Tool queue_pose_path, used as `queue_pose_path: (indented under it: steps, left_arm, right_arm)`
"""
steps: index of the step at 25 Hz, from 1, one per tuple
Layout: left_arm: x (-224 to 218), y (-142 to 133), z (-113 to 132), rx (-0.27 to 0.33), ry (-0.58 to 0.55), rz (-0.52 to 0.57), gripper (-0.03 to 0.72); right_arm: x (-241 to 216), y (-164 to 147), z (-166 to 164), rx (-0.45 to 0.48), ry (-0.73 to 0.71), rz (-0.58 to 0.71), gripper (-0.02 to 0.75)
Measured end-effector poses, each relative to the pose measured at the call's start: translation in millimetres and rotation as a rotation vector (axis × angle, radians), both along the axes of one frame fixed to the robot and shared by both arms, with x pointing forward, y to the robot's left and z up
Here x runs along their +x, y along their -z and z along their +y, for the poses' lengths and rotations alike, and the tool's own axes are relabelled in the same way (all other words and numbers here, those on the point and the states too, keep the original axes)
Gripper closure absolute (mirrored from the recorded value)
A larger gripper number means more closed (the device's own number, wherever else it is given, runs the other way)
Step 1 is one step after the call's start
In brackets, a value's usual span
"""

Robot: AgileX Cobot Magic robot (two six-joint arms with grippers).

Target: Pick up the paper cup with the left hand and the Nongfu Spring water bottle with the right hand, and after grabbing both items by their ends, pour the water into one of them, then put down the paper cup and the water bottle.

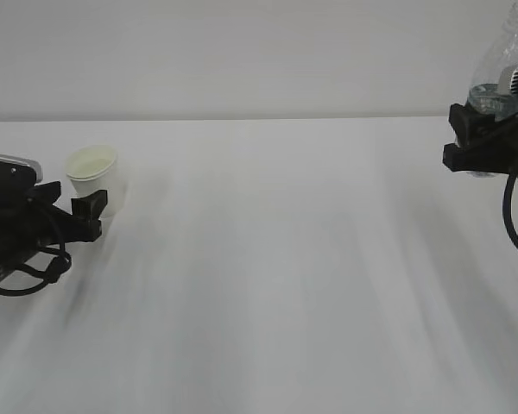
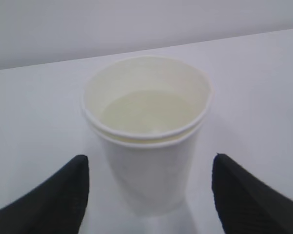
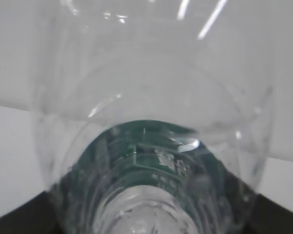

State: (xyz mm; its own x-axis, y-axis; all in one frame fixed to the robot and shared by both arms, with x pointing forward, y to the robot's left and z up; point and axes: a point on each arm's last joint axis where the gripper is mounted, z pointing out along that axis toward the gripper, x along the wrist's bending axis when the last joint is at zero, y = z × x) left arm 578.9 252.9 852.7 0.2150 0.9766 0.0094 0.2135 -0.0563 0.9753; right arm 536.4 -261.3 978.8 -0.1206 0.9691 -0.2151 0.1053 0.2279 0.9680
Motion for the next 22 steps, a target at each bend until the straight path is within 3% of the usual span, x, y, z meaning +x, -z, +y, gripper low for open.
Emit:
queue_pose_path:
  steps: [11, 17, 22]
  left_arm:
    - [-45, -31, 5, -0.006, -0.003, 0.004, 0.121]
    - [-61, -56, 7, -0.068, -0.006, -0.045, 0.121]
    - [-74, -74, 5, -0.082, 0.025, -0.089, 0.121]
  right_arm:
    - [0, 0, 0, 0.019, 0.004, 0.002, 0.300]
    - [0, 0, -1, 0.084, 0.018, 0.008, 0.300]
    - [0, 0, -1, 0.136, 0.026, 0.013, 0.300]
